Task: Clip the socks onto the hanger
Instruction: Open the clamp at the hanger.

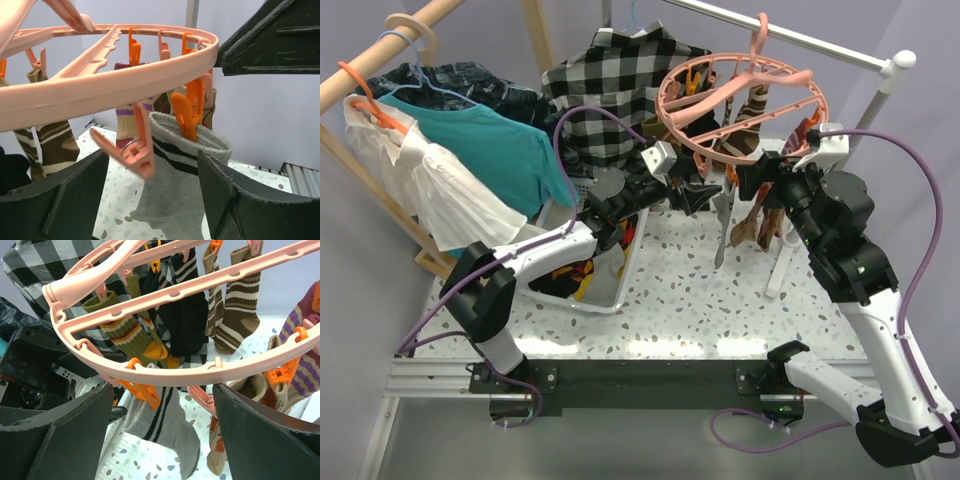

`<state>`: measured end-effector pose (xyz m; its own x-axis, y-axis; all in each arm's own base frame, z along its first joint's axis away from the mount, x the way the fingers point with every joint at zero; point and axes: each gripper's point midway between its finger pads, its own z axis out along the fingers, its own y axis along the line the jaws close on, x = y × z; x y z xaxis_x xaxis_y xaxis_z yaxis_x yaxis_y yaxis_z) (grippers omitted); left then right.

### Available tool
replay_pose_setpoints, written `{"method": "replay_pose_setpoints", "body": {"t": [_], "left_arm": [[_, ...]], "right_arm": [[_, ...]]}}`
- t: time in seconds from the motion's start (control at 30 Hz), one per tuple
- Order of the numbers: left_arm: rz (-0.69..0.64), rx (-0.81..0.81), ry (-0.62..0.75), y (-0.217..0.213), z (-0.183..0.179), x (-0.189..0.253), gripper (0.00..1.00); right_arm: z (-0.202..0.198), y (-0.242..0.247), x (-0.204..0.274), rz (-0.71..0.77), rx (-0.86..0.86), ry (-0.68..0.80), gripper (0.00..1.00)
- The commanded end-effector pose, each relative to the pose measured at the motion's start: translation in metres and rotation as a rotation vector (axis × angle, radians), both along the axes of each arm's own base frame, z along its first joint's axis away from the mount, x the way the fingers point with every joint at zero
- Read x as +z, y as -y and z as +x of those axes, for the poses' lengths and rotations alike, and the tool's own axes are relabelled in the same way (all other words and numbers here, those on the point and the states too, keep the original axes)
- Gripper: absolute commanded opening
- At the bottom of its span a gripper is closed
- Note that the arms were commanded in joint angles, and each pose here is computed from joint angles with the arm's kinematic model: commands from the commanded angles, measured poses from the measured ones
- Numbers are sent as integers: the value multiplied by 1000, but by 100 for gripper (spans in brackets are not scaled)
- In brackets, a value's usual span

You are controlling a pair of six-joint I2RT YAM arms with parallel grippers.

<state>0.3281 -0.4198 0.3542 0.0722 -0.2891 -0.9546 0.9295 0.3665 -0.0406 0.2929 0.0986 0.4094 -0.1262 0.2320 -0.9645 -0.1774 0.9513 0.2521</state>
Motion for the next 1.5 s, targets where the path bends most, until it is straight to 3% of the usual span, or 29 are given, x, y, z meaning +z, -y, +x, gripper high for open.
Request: {"method": "replay_pose_setpoints", "body": {"t": [0.0,0.37,0.8,1.2,1.47], "left_arm": [[-42,-58,64,5,-6,25,73],[-85,-28,24,-6,-10,28,43],[-128,87,6,-30,-16,41,30],[-83,181,38,-14,-25,43,23],[-59,271,69,-10,-31,44,22]], "right_arm": [[-2,5,15,-3,-14,47,84],[-3,5,14,-7,-9,50,84],[-24,-12,21,-25,134,57,83],[-43,-72,32,0,494,35,77],[-15,-61,15,56,344,-39,67]]}}
